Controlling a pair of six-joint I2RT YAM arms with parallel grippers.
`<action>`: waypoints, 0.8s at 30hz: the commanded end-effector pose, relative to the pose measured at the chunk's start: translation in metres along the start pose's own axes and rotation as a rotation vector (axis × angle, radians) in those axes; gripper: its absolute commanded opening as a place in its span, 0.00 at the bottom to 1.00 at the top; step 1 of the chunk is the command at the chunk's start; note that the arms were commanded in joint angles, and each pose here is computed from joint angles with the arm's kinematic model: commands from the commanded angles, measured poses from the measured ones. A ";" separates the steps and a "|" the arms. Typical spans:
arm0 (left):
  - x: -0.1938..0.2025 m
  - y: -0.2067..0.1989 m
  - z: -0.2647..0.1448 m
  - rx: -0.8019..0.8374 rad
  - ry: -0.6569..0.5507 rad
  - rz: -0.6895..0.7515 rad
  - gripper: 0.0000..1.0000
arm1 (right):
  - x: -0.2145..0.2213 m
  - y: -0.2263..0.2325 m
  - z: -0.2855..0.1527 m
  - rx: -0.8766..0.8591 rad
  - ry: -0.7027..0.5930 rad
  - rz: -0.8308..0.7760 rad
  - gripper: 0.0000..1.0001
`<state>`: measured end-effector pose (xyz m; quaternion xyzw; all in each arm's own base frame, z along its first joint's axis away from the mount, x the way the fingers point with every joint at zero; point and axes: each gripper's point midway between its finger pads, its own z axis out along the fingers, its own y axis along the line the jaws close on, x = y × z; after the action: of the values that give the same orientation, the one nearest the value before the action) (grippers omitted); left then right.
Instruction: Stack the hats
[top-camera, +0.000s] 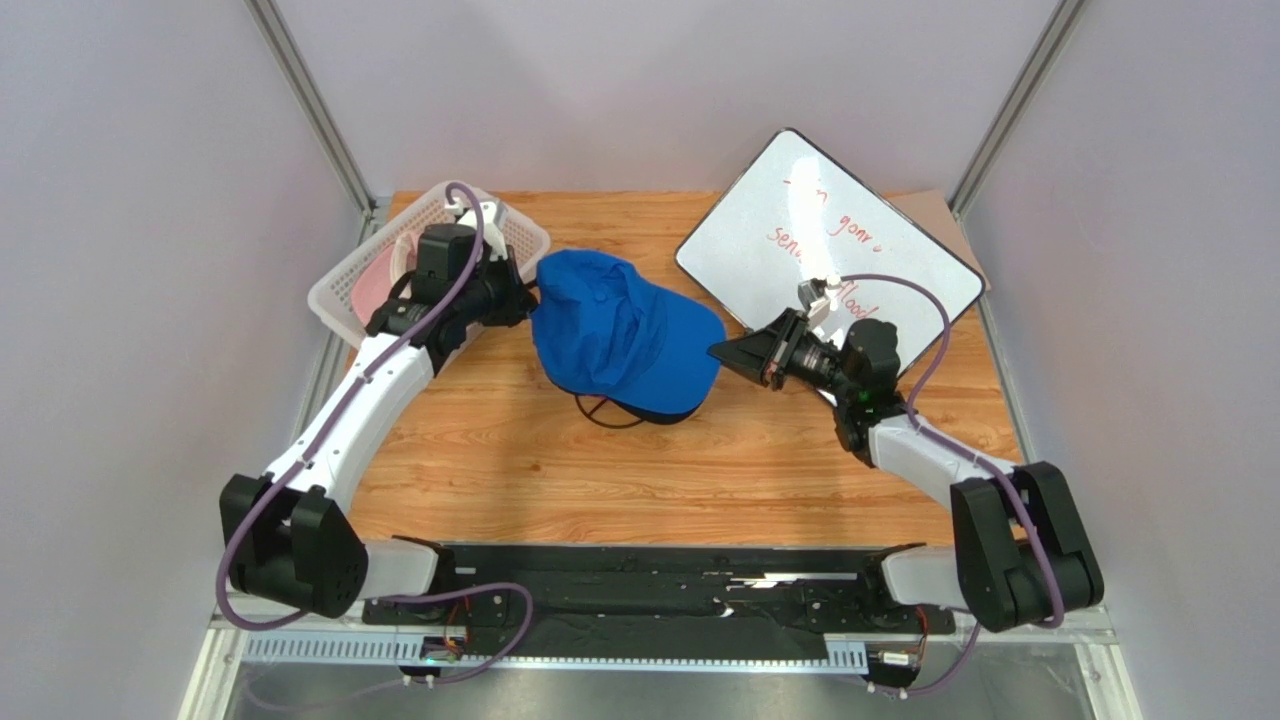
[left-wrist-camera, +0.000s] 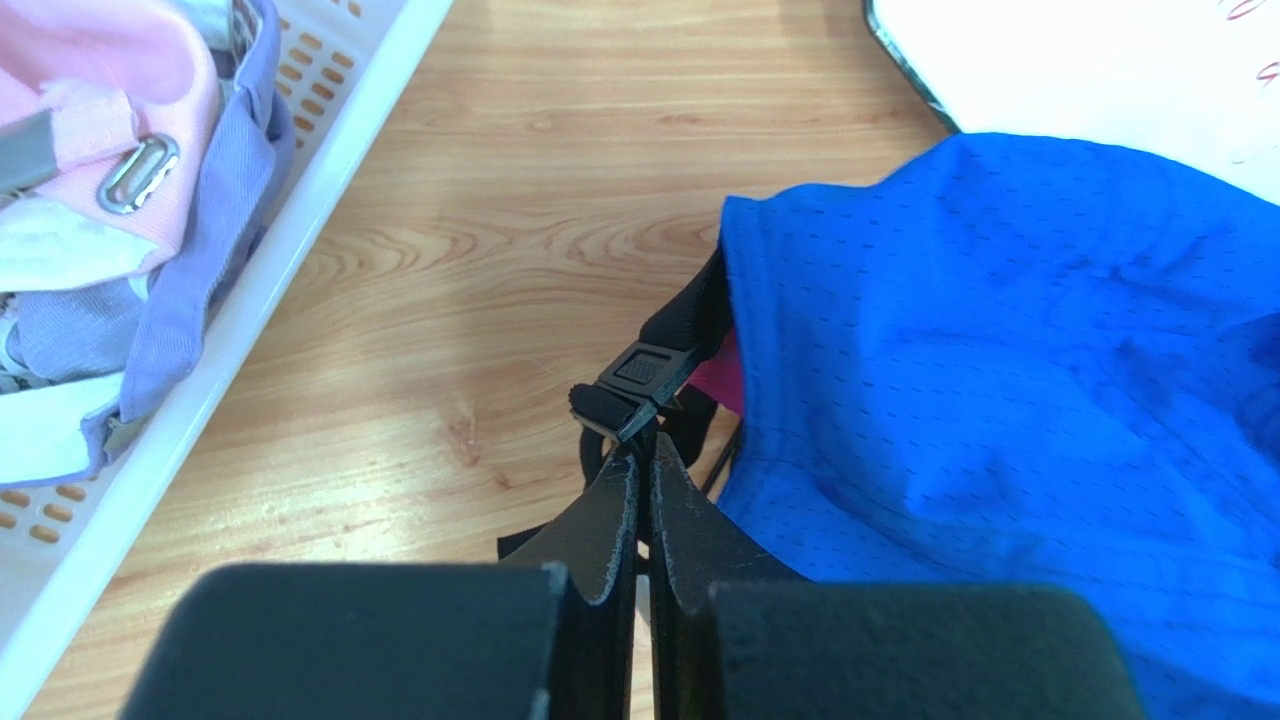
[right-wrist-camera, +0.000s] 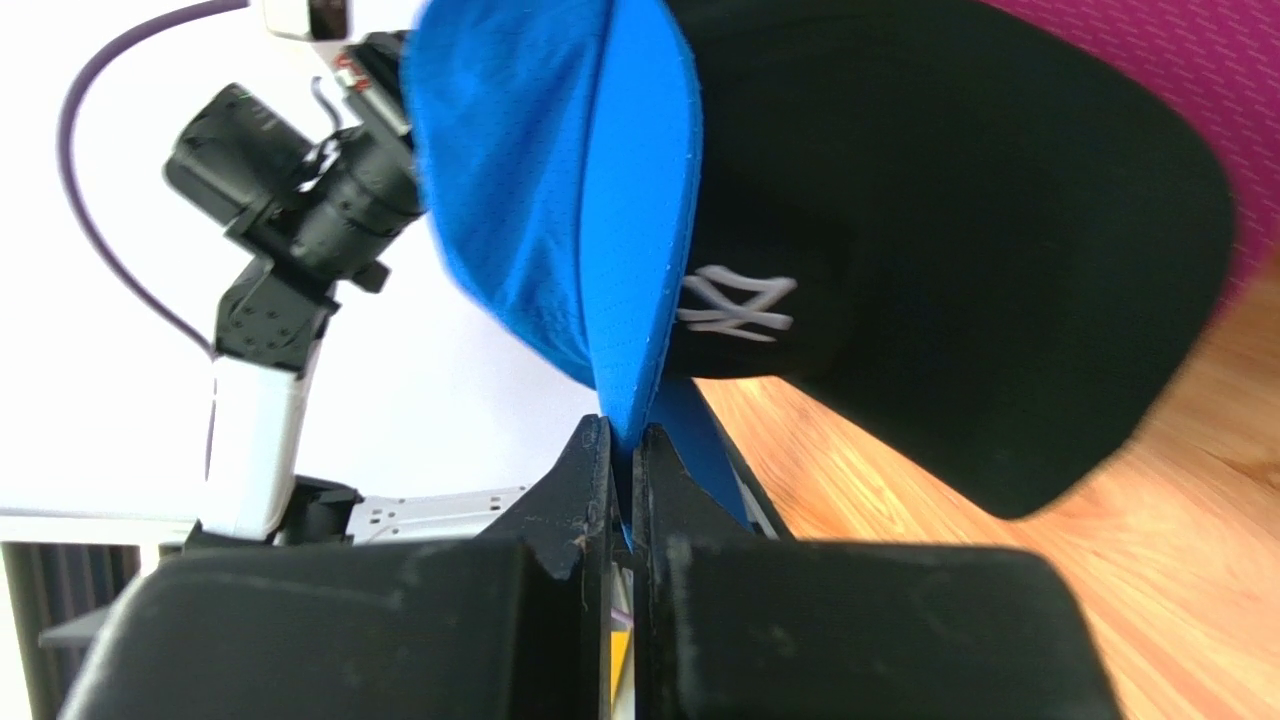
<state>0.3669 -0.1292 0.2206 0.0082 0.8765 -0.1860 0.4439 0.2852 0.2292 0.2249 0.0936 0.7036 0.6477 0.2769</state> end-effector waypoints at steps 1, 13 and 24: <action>-0.007 0.004 0.008 -0.011 -0.007 0.021 0.00 | -0.007 -0.023 0.006 0.068 0.000 0.023 0.00; 0.014 0.009 0.023 -0.005 0.029 0.010 0.00 | -0.017 -0.078 -0.009 0.211 -0.031 0.068 0.00; 0.040 0.026 0.039 -0.055 0.083 0.010 0.00 | -0.033 -0.109 0.005 0.252 -0.009 0.083 0.00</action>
<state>0.3721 -0.1327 0.1751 0.0084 0.8950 -0.1827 0.4069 0.3194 0.2115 0.1477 0.1459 0.7581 0.5987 0.2134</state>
